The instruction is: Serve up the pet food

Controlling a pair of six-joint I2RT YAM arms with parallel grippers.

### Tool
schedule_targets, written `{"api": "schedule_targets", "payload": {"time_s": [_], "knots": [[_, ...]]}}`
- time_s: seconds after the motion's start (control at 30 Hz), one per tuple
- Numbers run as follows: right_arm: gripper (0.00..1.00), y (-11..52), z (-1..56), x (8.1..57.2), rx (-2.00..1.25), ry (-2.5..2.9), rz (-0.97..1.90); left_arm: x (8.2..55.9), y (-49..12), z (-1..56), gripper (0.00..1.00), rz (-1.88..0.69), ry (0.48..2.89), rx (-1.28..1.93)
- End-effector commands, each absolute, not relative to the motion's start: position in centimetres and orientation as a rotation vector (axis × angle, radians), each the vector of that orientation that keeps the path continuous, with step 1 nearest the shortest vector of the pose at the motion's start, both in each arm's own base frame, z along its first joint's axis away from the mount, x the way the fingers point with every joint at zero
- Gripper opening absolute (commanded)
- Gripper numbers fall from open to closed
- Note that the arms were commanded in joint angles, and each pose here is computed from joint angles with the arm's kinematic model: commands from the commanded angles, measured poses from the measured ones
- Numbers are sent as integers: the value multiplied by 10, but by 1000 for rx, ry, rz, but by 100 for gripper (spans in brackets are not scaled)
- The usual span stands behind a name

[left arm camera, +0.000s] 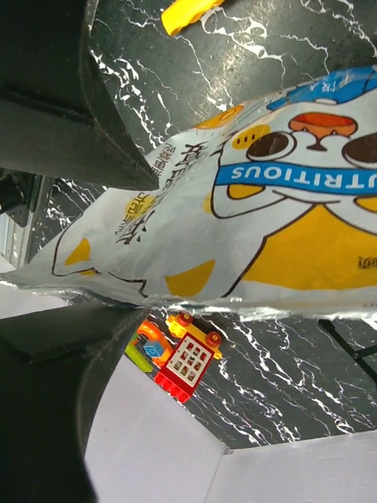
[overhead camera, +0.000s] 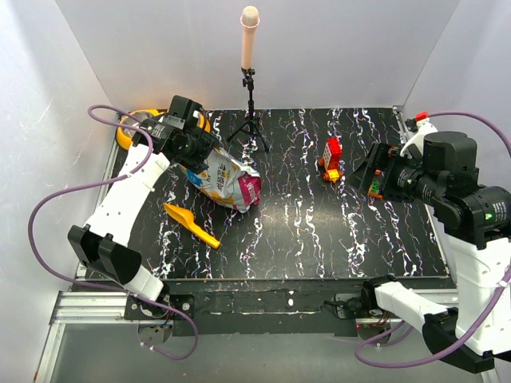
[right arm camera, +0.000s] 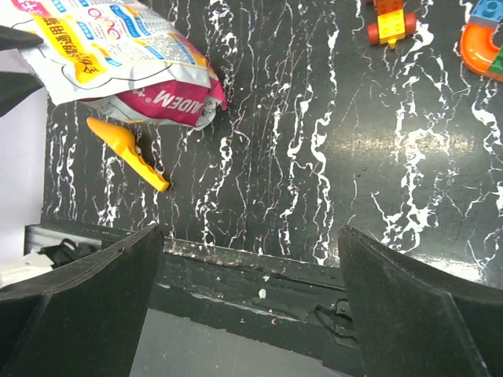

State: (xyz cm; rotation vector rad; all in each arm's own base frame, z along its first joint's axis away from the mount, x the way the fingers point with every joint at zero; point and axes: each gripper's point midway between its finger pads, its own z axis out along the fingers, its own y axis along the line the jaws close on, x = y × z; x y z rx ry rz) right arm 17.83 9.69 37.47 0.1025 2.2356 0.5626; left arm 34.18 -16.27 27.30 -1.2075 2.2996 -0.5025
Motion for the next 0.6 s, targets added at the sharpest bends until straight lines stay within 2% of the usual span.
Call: {"api": "schedule_targets", "payload": {"time_s": [0.0, 0.2, 0.27, 0.43, 0.57], "knots": [[99, 110, 375, 175, 28, 2237, 638, 350, -168, 286, 49, -514, 2242, -1142], [99, 125, 364, 171, -84, 2285, 682, 349, -189, 287, 15, -612, 2255, -1057], [99, 133, 362, 168, -140, 2287, 702, 345, -199, 292, 0, -657, 2273, -1012], [98, 159, 356, 159, -276, 2291, 782, 310, -258, 285, 0, -897, 2445, -1006], [96, 174, 353, 153, -340, 2300, 818, 273, -308, 302, 0, -999, 2489, -857]]}}
